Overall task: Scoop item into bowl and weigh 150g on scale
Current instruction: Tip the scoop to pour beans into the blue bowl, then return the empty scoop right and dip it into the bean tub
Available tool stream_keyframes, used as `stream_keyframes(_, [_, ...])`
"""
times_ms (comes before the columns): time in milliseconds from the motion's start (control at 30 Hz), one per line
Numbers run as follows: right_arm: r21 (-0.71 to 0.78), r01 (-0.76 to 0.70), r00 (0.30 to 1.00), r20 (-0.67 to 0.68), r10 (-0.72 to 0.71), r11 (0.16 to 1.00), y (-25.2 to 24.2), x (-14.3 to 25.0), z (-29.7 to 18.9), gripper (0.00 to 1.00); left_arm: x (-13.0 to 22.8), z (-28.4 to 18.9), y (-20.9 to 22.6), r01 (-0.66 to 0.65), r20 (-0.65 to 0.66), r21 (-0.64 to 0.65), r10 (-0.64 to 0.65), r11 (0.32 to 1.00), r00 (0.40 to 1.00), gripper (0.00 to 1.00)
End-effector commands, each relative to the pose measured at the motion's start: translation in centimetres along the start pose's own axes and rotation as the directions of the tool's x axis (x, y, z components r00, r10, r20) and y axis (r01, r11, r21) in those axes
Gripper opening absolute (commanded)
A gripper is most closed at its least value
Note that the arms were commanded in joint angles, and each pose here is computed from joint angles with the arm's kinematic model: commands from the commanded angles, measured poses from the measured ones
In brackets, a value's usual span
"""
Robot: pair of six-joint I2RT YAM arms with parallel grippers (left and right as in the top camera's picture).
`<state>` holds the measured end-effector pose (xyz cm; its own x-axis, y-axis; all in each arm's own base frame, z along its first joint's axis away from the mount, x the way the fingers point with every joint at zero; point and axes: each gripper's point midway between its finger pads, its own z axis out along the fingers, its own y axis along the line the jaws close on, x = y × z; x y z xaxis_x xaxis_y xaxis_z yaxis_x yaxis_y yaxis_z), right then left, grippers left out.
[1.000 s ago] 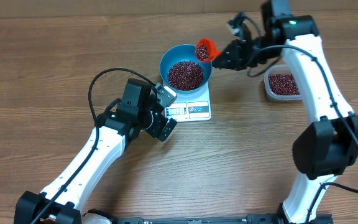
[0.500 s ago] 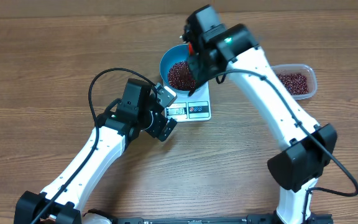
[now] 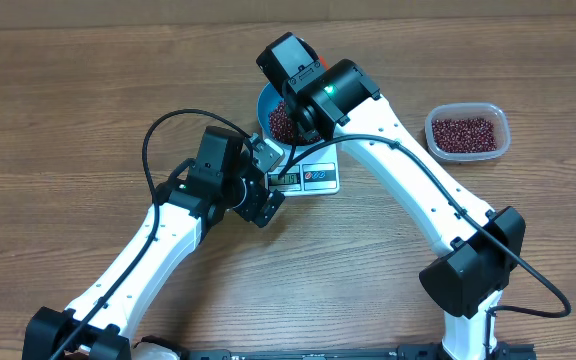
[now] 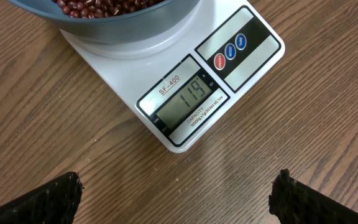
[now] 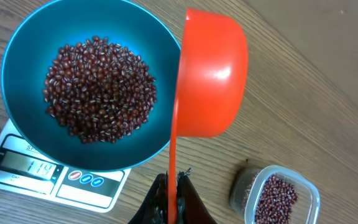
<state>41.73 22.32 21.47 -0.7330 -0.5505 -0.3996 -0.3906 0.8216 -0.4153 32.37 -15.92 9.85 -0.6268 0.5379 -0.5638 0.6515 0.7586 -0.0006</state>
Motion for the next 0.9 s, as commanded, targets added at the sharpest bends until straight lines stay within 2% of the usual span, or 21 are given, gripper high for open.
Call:
stream_keyframes(0, [-0.079,-0.049,0.998,0.034,0.052,0.996,0.0,-1.1,-0.4,0.04,0.4,0.3,-0.3,0.009,-0.011,0.015,-0.009,1.000,1.000,1.00])
stream_keyframes(233, [-0.273,-0.159,0.981,0.060,0.182,0.949,-2.8,-1.2,-2.3,0.04,0.4,0.3,-0.3,0.009,-0.011,0.015,-0.009,1.000,1.000,1.00])
stream_keyframes(400, [-0.417,-0.295,0.928,0.090,0.362,0.860,-9.4,0.0,-5.6,0.04,0.4,0.3,-0.3,0.009,-0.011,0.015,-0.009,1.000,1.000,1.00])
stream_keyframes(500, [-0.390,-0.409,0.891,0.026,0.454,0.825,-14.0,3.0,-5.1,0.04,0.4,0.3,-0.3,0.009,-0.011,0.015,-0.009,1.000,1.000,1.00])
stream_keyframes(600, [-0.315,-0.539,0.838,-0.099,0.537,0.782,-17.9,7.8,-3.0,0.04,0.4,0.3,-0.3,0.009,-0.011,0.015,-0.009,1.000,1.000,1.00])
stream_keyframes(700, [-0.262,-0.617,0.787,-0.182,0.589,0.742,-19.8,11.2,-0.8,0.04,0.4,0.3,-0.3,0.009,-0.011,0.015,-0.009,1.000,1.000,1.00])
stream_keyframes(867, [-0.201,-0.696,0.713,-0.300,0.633,0.689,-20.0,16.5,4.2,0.04,0.4,0.3,-0.3,0.009,-0.011,0.015,-0.009,1.000,1.000,1.00])
